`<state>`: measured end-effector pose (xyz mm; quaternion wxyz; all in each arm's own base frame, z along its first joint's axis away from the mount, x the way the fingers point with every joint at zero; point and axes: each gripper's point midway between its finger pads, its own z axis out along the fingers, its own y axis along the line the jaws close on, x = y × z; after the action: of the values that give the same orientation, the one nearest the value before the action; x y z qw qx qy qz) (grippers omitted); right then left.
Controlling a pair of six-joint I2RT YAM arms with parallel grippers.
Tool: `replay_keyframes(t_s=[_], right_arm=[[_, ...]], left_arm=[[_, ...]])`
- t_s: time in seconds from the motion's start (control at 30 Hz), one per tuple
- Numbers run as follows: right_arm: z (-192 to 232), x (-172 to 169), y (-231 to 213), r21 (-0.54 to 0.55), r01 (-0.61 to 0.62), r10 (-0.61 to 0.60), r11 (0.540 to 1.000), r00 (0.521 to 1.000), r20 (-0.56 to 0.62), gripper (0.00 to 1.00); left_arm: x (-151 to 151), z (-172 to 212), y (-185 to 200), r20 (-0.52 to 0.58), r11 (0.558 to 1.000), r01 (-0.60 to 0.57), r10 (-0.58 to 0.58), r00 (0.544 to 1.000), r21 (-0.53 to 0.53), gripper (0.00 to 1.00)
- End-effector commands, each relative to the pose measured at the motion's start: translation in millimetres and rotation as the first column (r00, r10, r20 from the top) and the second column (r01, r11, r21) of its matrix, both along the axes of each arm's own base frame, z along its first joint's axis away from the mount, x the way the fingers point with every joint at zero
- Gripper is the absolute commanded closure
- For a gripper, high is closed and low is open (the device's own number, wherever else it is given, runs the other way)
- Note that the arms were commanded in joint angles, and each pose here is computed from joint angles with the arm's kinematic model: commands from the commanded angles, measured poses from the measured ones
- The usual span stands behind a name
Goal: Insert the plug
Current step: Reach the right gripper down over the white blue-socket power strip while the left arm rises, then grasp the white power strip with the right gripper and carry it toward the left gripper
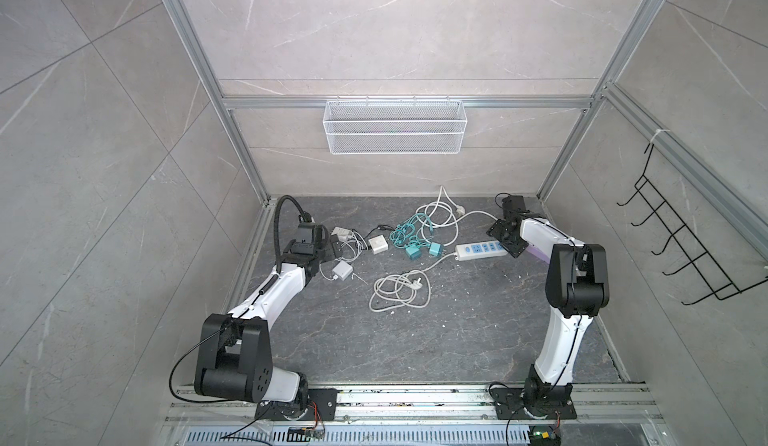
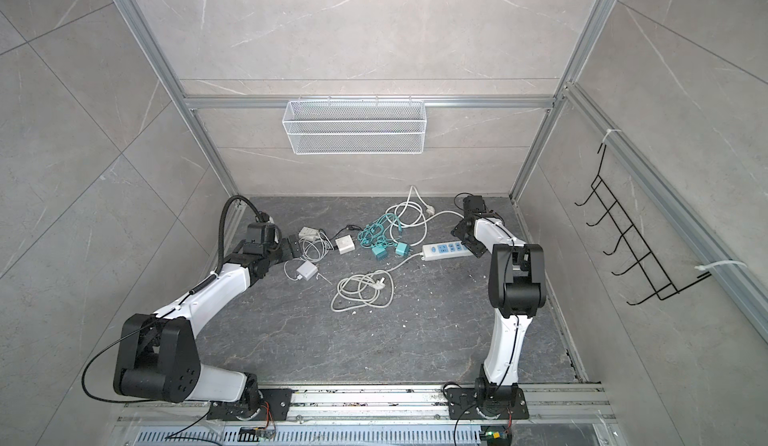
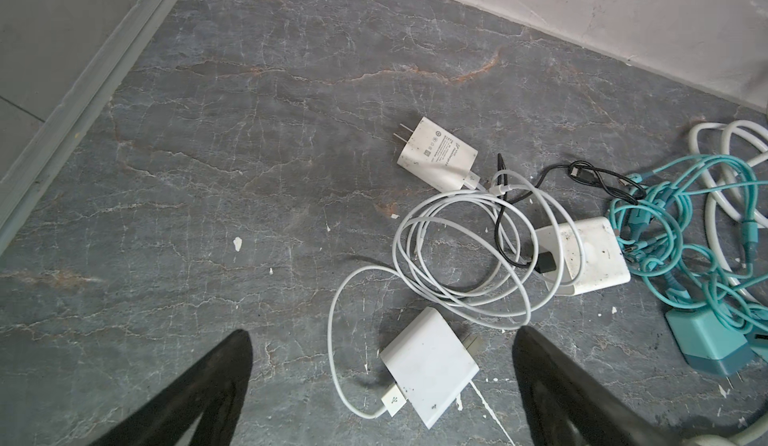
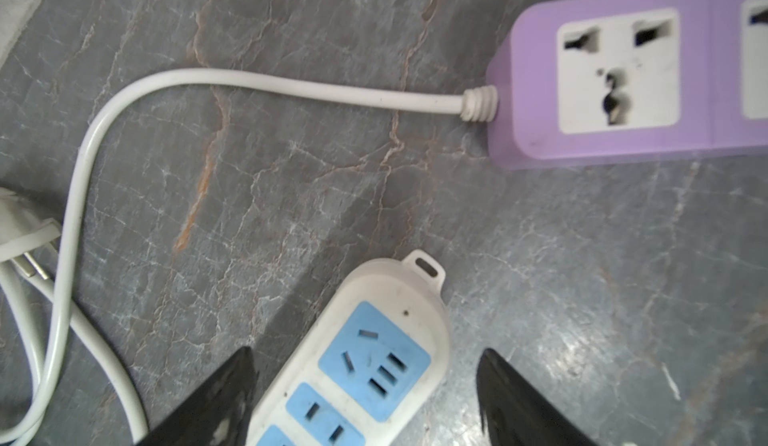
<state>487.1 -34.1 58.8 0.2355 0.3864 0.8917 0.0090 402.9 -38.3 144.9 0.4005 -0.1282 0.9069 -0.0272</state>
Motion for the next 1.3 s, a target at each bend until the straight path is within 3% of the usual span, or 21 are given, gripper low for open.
replay_keyframes(t_s=[0.0,0.43,0.93,1.27], right_arm=[[-1.6,1.0,3.9,0.01,-0.008,0.008,1.0,1.0,-0.023,0.16],[-15.0,2.3,13.9,-0.015,0.029,-0.03,0.999,0.999,-0.018,0.17],[-39.1,5.7,55.7,-0.019,-0.033,0.031,0.999,0.995,-0.092,0.2],[-32.0,-3.2,91.7,-0.04,-0.112,0.108,0.993,0.989,-0.101,0.47]], left_arm=[[-1.0,20.8,8.9,0.048,0.998,-0.064,0.064,0.997,0.005,0.0],[-14.4,30.9,9.5,0.072,0.999,-0.041,0.04,0.997,0.011,0.0],[-20.2,29.3,5.4,0.059,1.0,-0.011,0.011,0.998,0.002,0.0],[-33.7,32.6,13.8,0.04,0.999,-0.038,0.037,0.999,0.03,0.0]])
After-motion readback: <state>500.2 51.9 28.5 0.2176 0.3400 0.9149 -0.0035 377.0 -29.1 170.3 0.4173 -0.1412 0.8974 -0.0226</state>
